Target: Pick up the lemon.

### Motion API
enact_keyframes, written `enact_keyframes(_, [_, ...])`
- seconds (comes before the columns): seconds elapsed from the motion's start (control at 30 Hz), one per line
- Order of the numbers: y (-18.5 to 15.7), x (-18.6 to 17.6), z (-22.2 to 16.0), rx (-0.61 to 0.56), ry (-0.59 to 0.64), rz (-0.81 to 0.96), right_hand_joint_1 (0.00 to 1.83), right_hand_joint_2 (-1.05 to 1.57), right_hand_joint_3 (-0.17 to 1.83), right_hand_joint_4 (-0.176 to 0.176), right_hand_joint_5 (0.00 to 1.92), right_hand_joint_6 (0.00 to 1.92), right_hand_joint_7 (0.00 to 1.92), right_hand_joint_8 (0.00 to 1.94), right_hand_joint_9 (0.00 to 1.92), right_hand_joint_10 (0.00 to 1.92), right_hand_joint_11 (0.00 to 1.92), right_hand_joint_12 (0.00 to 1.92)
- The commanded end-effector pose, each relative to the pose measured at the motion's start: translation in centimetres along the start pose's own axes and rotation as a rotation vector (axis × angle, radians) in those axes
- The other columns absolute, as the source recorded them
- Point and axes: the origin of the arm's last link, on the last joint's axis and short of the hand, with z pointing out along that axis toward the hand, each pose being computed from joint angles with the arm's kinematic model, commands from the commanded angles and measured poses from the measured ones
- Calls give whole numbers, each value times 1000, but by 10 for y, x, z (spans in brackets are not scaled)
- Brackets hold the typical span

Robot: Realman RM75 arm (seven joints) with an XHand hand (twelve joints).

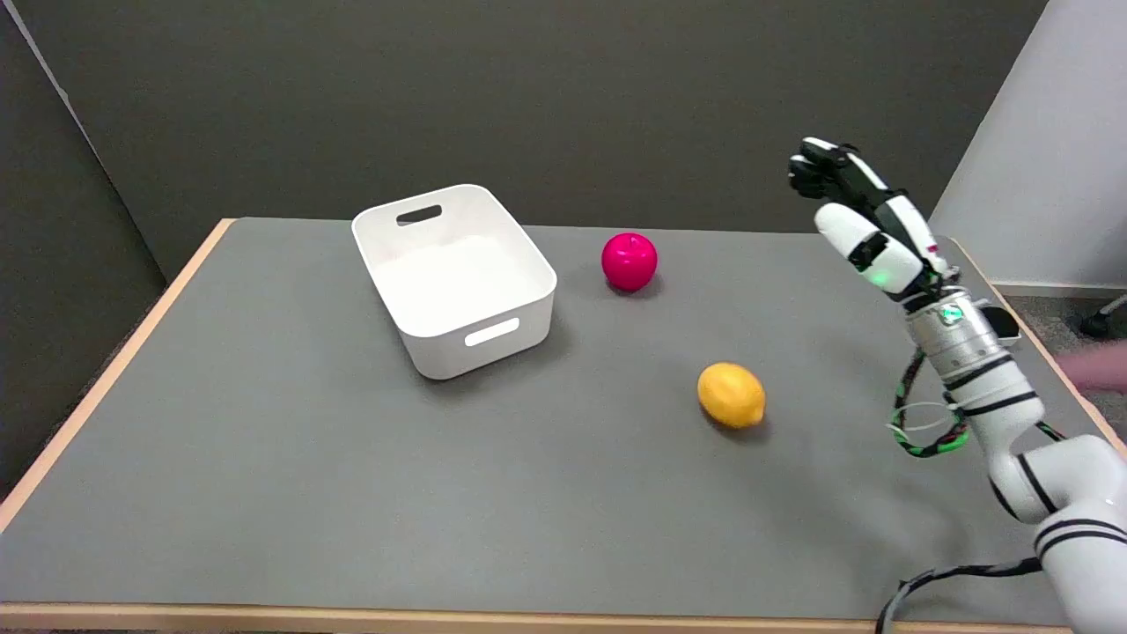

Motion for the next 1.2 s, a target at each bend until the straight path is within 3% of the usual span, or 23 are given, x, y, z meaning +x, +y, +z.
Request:
enact_keyframes(0.03, [7,65,-39,-99,59,-225,422,668,966,-44,156,423,279,470,207,772,-1,1042])
enact_keyframes(0.33, [6,91,-83,-248,-42,-414,461,653,962,-55,156,430,262,478,181,766,-1,1027])
enact_keyframes(0.63, [0,56,-139,-327,-77,-376,438,624,948,-68,143,427,209,459,127,744,-1,1010])
enact_keyframes(0.73, [-7,39,-145,-314,-90,-356,421,670,832,-71,157,367,217,384,106,759,-1,965])
enact_keyframes(0.8, [-12,26,-147,-298,-110,-340,408,612,937,-72,131,419,183,448,110,737,-1,990])
enact_keyframes(0.93, [-25,2,-148,-232,-177,-307,403,616,921,-73,128,407,182,436,105,738,-1,987])
enact_keyframes(1.0, [-31,-9,-149,-209,-201,-292,418,676,791,-74,151,342,203,353,89,756,-1,972])
enact_keyframes(1.1, [-41,-23,-145,-161,-237,-321,401,607,933,-77,111,408,154,439,85,728,-1,990])
enact_keyframes(1.2, [-53,-43,-138,-83,-294,-348,417,664,826,-81,130,349,174,369,69,739,-1,963])
